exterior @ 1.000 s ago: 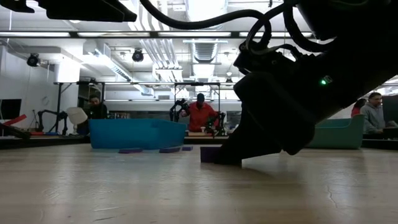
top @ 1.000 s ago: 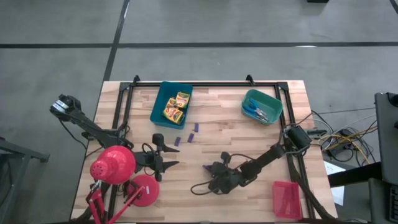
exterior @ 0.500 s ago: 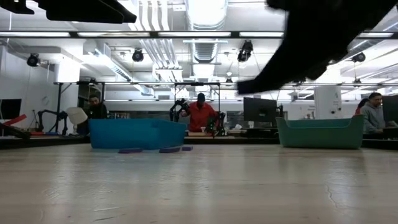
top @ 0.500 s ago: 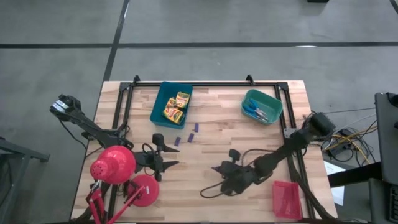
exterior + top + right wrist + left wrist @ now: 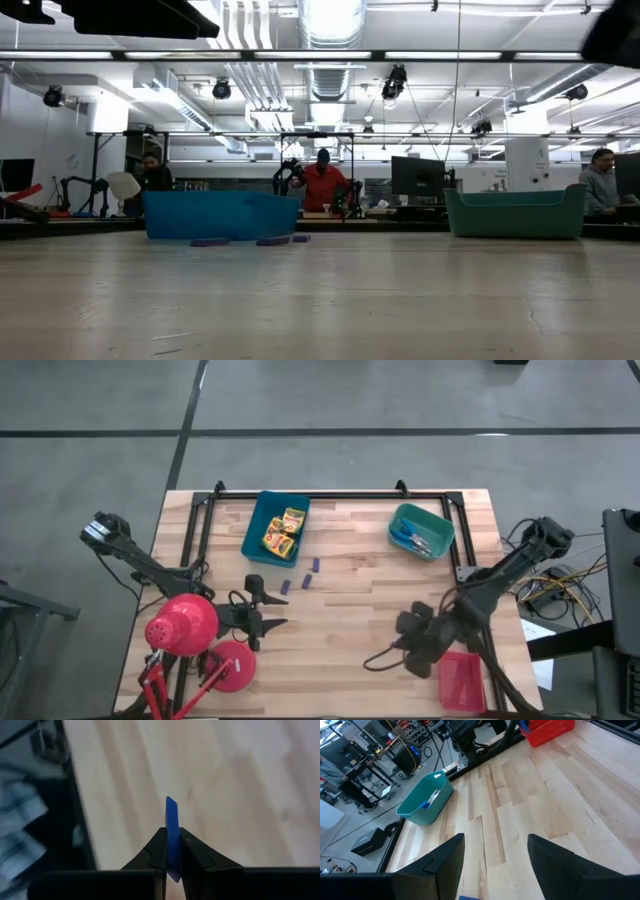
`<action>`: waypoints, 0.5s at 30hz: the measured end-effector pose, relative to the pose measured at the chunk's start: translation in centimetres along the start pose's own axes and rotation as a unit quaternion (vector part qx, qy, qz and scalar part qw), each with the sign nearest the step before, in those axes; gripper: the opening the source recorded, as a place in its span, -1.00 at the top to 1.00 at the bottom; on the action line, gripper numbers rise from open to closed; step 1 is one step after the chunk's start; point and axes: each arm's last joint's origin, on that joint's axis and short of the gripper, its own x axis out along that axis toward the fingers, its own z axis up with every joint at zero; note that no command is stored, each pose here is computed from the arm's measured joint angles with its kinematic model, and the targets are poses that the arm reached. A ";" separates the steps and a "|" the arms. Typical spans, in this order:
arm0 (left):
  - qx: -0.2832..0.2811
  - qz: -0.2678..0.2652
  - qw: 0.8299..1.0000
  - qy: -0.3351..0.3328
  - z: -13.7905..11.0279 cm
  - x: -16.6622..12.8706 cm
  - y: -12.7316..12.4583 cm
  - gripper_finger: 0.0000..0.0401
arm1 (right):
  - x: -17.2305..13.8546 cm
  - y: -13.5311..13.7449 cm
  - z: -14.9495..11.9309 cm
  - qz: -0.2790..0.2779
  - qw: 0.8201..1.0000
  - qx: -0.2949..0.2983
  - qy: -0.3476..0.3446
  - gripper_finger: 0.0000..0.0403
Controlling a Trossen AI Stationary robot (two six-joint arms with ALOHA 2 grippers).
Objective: Pick & Place School Supplies
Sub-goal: Put the purple eraser into the red bin
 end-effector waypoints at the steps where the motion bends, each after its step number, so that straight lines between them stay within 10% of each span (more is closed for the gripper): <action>1: 0.000 0.000 1.000 0.000 0.0 0.0 0.0 -0.11 | -0.3 -0.1 -0.3 0.005 1.000 0.010 0.019 0.89; 15: -0.001 0.000 1.000 -0.001 0.0 0.0 0.0 -0.11 | -1.9 1.4 -5.5 0.010 0.927 0.233 0.293 0.89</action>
